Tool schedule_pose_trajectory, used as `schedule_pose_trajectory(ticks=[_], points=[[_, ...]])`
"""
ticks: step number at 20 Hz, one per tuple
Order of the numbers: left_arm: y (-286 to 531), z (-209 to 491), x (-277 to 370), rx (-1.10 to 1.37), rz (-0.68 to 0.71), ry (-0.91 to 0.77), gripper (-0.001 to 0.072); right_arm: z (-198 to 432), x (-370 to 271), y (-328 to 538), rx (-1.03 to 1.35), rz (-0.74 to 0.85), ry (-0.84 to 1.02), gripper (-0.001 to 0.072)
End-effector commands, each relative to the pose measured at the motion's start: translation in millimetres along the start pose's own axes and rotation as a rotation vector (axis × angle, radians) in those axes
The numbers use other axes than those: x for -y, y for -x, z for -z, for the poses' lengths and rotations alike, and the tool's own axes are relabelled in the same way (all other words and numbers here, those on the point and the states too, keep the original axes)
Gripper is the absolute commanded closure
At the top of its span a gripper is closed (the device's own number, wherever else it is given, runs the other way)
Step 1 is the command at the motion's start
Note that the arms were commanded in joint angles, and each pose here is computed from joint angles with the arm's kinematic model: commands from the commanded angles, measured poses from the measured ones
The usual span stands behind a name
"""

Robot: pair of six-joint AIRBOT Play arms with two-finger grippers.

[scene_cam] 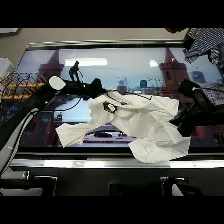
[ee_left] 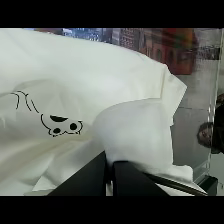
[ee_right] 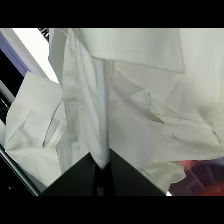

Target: Fold the clothes and pants, and hang the long-sleeved shirts on hangers.

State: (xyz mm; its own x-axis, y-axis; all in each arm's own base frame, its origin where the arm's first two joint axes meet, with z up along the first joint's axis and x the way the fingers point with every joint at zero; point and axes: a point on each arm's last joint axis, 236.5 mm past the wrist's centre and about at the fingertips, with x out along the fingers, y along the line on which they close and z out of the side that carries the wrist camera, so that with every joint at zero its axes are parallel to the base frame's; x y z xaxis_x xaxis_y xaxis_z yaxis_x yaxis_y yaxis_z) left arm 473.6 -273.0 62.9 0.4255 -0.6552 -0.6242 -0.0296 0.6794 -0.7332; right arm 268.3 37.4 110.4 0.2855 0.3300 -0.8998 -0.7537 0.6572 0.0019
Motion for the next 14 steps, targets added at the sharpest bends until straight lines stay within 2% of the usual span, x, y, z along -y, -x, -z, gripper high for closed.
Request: schedule_pose_trajectory(ticks=[1, 4, 14], points=[[7.0, -23.0, 17.3, 0.082, 0.038, -0.017, 0.0691, 11.9, 10.5, -8.0, -0.044, 0.026, -0.028, 0.0685], [7.9, -19.8, 19.2, 0.066, 0.038, -0.021, 0.0692, 14.7, 35.7, -6.4, -0.050, 0.134, -0.100, 0.0685], [1.6, -4.1, 12.9, 0.009, 0.009, -0.027, 0.0691, 23.7, 54.3, 24.4, -0.072, 0.316, -0.023, 0.0685]])
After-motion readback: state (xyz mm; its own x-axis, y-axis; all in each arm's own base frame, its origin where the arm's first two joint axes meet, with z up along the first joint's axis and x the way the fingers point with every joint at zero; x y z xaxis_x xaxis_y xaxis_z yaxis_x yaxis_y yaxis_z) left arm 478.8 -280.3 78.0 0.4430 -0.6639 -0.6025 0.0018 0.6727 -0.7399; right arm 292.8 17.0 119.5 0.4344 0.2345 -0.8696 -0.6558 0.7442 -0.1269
